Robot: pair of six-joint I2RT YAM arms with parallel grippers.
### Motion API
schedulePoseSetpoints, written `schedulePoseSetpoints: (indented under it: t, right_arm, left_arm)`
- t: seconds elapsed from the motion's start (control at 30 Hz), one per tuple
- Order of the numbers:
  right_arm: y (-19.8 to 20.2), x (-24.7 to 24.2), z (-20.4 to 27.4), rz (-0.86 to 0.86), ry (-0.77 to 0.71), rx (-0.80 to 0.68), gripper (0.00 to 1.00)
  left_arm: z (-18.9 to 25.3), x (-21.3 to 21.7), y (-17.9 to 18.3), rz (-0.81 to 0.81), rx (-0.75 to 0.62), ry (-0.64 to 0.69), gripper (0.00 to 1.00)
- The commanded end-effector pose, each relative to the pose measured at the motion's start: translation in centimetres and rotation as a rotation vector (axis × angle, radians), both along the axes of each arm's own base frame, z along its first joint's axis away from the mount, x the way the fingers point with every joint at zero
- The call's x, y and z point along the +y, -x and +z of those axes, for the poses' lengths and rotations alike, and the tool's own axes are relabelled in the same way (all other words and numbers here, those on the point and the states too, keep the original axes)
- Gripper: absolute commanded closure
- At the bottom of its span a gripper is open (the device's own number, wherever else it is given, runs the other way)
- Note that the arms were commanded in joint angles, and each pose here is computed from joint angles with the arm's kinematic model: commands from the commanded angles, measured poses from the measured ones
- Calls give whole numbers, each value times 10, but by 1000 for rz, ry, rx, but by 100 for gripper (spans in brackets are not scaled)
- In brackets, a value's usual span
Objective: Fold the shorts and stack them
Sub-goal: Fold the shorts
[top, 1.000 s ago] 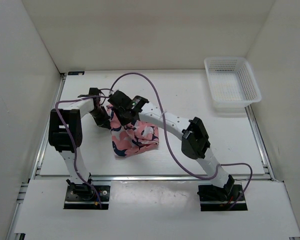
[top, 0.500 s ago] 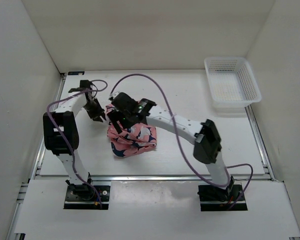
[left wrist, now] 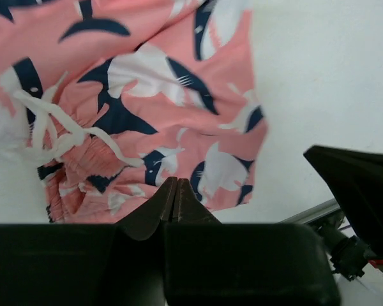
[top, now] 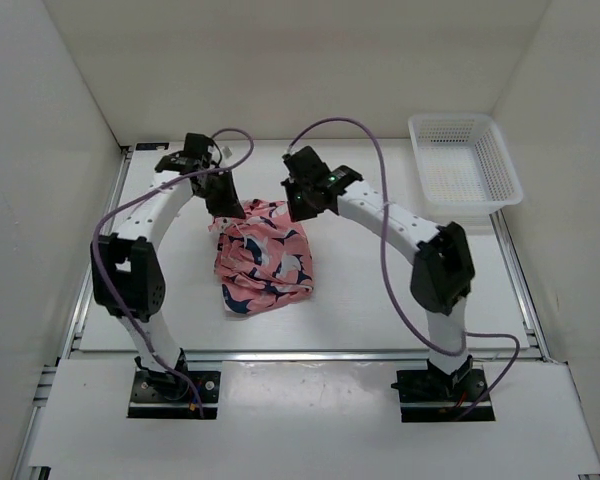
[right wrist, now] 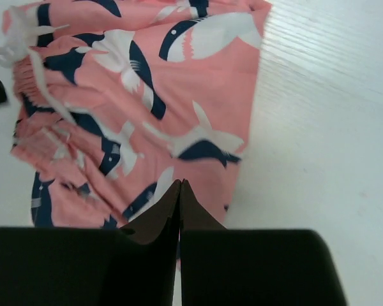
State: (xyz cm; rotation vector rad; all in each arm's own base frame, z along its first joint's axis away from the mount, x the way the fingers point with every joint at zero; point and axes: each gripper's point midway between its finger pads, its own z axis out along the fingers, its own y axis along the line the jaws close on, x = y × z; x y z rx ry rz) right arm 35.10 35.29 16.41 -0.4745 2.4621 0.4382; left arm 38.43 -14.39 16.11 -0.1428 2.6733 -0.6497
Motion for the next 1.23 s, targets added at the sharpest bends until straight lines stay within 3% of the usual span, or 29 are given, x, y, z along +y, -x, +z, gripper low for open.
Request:
schedulePoseSetpoints:
  t: [0.0,0.2,0.33,0.43,0.47,0.5,0.57,0.6,0.67,0.7,0.77,0.8,0.97,1.07,1.13,1.2]
  right_arm:
    - [4,29,-24,122,-9,81,100]
    - [-9,39,-84,109,43,162,100]
    - [-12,41,-89,93,14,179,100]
    - [-15,33,-75,75,7,155,85]
    - [-19,27,-53,62,-14,118,78]
    - [-18,23,-42,62,-14,95,72]
    - [-15,3,-6,28,-30,29,50]
    - [-16,-10,5,-8,-8,-13,25]
    - [-8,-40,32,-92,-11,-81,10]
    - [-1,-54,60,-124,-44,-141,9]
    - [7,-91,48,-236,12,-156,2]
    - [14,-106,64,-268,-12,-187,2]
    - [45,-161,48,-335,93,-156,1]
    - [58,-188,43,-399,155,-166,0]
    - [67,-192,46,-392,116,-181,8]
    - [81,-193,39,-354,83,-174,5]
  left_arm:
    - [-58,6,9,9,126,-26,90]
    - [-118,12,10,41,240,-103,90]
    - [-117,11,0,23,211,-150,90]
    - [-87,10,-6,7,152,-146,85]
    - [-73,9,-8,-6,124,-137,72]
    - [-42,9,-10,-10,60,-129,65]
    - [-8,10,-8,-19,-7,-122,50]
    - [8,11,-6,-28,-44,-122,41]
    - [53,20,0,1,-138,-143,35]
    - [76,23,9,10,-194,-140,33]
    - [97,27,24,21,-243,-152,29]
    - [113,32,39,39,-288,-144,29]
    - [142,64,86,180,-407,-192,29]
    - [162,81,113,261,-487,-202,29]
    - [172,91,129,326,-523,-196,29]
    - [178,96,137,344,-545,-203,29]
